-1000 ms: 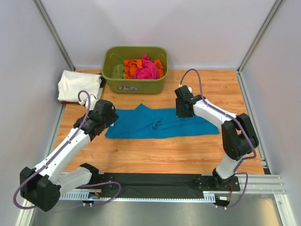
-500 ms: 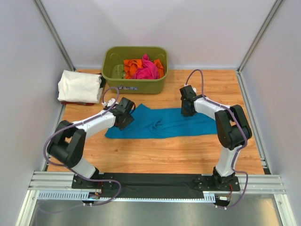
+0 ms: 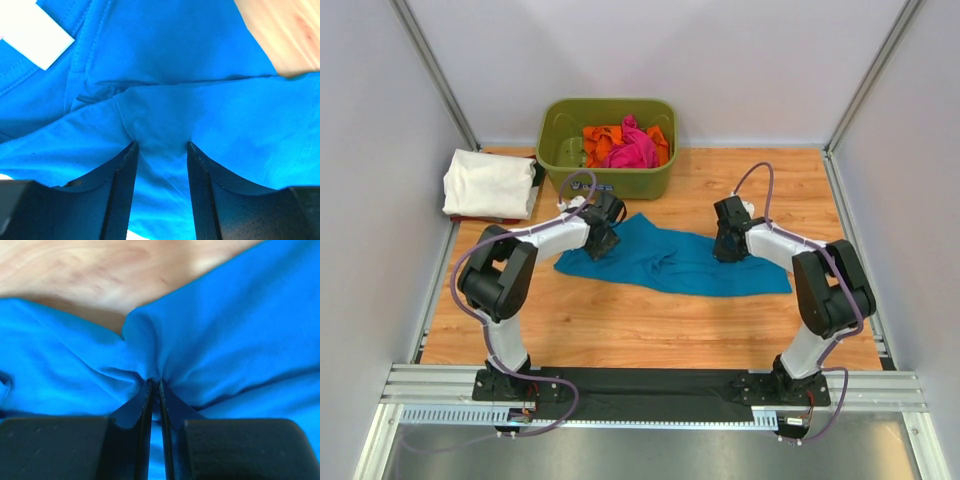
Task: Fold and stack the t-shirts
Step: Fold the tshirt
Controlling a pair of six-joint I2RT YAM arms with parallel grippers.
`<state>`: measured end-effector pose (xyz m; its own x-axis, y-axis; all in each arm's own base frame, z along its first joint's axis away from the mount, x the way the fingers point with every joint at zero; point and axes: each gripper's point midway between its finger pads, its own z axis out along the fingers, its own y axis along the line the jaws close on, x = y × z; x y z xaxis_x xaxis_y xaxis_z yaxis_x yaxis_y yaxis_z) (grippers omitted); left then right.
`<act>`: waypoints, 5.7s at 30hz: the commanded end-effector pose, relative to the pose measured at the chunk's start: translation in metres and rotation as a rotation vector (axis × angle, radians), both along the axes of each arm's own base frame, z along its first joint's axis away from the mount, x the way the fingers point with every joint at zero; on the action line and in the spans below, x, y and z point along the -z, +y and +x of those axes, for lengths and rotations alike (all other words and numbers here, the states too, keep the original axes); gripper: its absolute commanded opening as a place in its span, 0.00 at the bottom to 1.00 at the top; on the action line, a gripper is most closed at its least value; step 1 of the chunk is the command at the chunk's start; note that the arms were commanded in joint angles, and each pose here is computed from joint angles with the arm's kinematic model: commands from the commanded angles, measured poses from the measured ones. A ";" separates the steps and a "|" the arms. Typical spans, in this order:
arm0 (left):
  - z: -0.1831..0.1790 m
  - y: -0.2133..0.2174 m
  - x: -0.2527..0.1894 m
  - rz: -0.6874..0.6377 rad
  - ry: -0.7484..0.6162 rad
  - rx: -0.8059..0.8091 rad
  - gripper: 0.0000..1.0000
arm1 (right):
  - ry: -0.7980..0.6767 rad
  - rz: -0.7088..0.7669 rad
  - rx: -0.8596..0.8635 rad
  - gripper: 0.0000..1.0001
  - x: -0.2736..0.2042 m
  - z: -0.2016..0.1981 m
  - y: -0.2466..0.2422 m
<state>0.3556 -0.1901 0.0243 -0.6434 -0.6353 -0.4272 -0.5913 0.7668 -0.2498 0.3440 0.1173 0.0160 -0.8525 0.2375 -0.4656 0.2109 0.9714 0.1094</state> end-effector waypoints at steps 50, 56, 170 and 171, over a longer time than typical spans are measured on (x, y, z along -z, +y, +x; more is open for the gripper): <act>0.041 -0.174 -0.266 -0.298 -0.694 0.841 0.99 | -0.306 0.071 -0.284 0.74 -0.138 0.111 -0.005; -0.016 -0.155 -0.229 -0.306 -0.584 0.878 0.98 | -0.276 0.027 -0.468 0.86 -0.119 0.130 0.035; -0.208 -0.391 -0.054 -0.282 -0.201 1.038 0.83 | -0.513 0.025 0.603 1.00 -0.276 -0.106 -0.196; -0.211 -0.389 -0.047 -0.282 -0.181 1.035 0.83 | -0.512 0.026 0.603 1.00 -0.276 -0.106 -0.196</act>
